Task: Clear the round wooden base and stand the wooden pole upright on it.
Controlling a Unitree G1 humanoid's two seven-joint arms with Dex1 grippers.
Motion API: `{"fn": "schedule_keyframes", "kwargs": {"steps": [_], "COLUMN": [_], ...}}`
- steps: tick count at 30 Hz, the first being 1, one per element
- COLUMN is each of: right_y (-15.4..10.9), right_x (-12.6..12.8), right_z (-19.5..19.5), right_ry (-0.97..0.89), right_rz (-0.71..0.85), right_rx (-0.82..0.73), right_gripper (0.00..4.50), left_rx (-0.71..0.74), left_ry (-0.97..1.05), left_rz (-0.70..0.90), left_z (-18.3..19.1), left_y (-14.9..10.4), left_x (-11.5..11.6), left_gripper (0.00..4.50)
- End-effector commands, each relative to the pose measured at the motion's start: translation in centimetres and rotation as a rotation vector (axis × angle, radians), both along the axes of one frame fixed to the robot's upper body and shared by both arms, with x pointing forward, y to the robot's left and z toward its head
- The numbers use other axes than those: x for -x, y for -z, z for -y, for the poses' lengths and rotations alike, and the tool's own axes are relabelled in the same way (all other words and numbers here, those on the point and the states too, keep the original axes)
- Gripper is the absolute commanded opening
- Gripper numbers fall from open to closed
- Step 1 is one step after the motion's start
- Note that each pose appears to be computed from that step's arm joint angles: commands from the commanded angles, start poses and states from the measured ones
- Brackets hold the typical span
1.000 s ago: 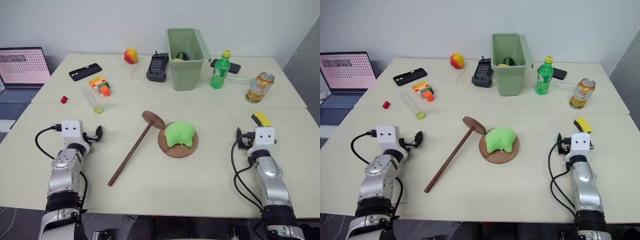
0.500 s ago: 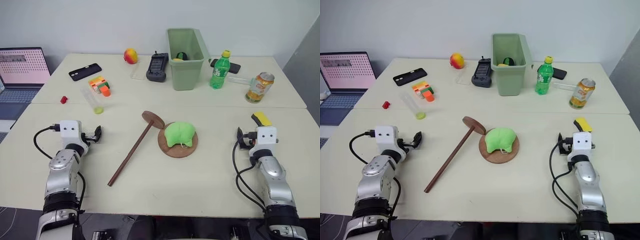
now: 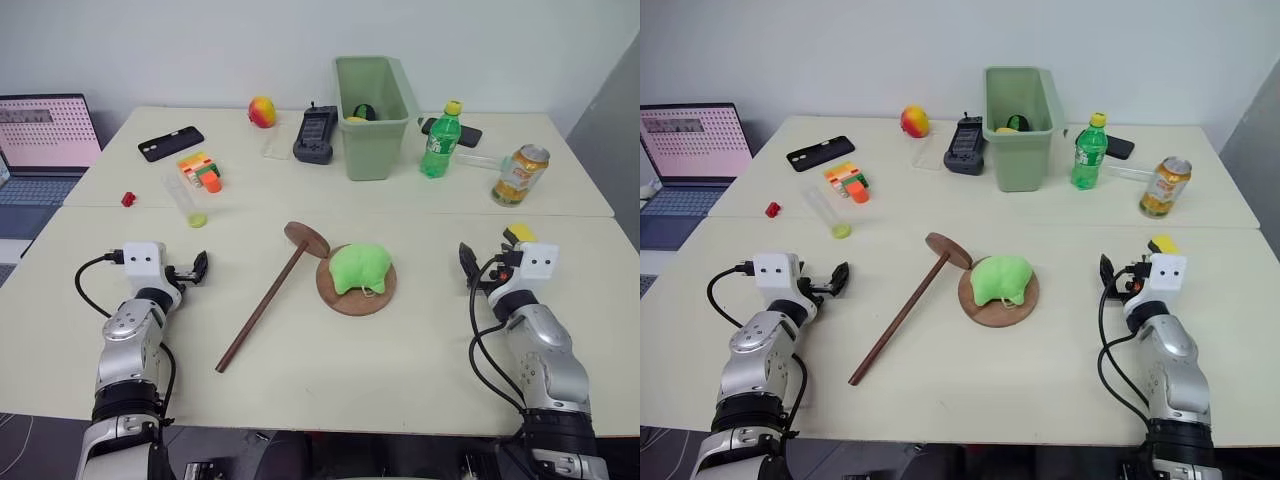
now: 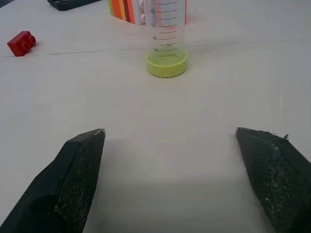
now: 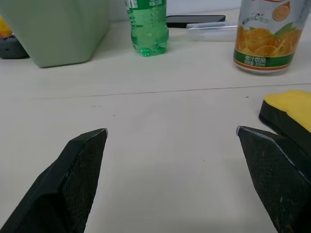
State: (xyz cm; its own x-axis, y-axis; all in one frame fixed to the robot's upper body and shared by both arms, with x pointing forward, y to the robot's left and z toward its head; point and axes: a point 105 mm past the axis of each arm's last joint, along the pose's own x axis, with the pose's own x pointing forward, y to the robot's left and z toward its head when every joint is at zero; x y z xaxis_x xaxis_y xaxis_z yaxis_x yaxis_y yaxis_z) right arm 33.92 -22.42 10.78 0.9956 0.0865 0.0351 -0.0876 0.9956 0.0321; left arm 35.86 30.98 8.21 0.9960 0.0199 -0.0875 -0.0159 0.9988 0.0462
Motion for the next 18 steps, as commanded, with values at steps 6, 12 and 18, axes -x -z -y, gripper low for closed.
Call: {"fn": "schedule_keyframes", "kwargs": {"steps": [6, 12, 18], "right_y": [-5.6, -6.2, -4.7], "right_x": [1.8, 2.3, 1.5], "right_z": [-6.0, -10.3, -13.8], "right_ry": [-0.543, -0.873, -1.009], "right_rz": [0.074, 0.012, -0.042], "right_rx": [0.205, 0.231, 0.272], "right_gripper": [4.47, 4.47, 4.47], "left_rx": [-0.111, -0.196, -0.263], "left_ry": [0.597, 0.988, 1.165], "left_rz": [-0.016, -0.146, -0.196], "left_z": [7.8, 12.9, 15.9], "left_y": [-8.9, -11.4, -11.8], "left_x": [2.6, 7.0, 9.0], "left_gripper": [4.50, 4.50, 4.50]}}
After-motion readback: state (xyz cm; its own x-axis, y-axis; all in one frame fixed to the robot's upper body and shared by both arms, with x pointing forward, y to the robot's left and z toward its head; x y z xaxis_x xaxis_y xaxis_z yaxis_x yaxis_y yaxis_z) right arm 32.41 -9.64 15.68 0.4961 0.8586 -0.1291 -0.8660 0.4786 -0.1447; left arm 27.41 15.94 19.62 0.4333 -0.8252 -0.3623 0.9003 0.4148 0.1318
